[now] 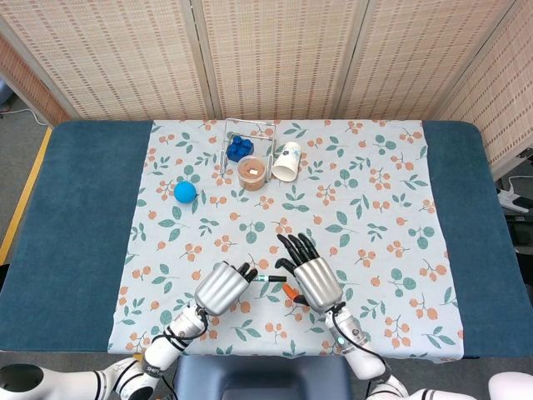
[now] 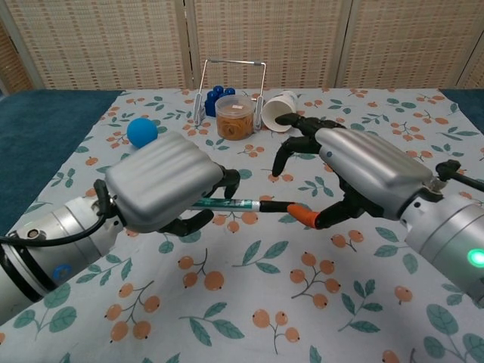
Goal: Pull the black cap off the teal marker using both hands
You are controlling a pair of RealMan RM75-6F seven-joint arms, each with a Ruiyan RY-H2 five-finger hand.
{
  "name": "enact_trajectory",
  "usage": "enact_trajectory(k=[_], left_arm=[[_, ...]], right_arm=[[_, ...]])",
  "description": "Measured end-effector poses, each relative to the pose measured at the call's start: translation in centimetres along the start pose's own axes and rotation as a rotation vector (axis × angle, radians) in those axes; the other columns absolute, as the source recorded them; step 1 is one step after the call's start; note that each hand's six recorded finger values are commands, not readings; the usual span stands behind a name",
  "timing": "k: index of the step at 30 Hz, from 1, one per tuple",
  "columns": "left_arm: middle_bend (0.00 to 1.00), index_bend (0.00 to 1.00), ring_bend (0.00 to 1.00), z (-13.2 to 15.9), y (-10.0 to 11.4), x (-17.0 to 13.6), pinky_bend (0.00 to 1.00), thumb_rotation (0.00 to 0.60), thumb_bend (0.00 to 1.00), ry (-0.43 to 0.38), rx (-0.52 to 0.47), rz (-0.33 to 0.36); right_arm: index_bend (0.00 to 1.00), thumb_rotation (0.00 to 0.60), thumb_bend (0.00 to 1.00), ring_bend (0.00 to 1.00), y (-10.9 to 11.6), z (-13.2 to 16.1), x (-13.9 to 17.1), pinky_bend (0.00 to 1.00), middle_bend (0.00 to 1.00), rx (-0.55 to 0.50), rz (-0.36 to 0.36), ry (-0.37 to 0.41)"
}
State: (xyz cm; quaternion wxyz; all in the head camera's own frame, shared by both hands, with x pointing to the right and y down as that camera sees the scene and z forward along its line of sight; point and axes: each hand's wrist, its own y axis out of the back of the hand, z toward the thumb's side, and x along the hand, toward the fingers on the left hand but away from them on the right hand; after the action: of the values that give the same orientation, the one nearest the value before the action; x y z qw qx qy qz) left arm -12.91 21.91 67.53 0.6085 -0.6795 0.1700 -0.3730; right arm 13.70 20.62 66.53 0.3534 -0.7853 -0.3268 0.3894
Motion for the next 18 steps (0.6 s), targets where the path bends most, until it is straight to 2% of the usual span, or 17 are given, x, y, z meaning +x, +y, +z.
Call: enact_trajectory(k=[11,18], left_arm=[[0.99,0.90,0.89,-0.3,0.5,-0.4,1.00,0.600,0.54,0.004,0.004,0.002],[0.99,0.90,0.89,0.0,0.8,-0.7,1.00,0.600,0.54,-0.004,0.003,0.004]], right_arm=[[0.43,0.600,0.21,0.00,-1.4,0.1,-0.2,0.00,0.00,-0.007,0.021,-0.024],[0.46,0.600,0.21,0.00,-1.5,-0.1,-0.4,0.00,0.03,-0.022,0.007,-0.030]])
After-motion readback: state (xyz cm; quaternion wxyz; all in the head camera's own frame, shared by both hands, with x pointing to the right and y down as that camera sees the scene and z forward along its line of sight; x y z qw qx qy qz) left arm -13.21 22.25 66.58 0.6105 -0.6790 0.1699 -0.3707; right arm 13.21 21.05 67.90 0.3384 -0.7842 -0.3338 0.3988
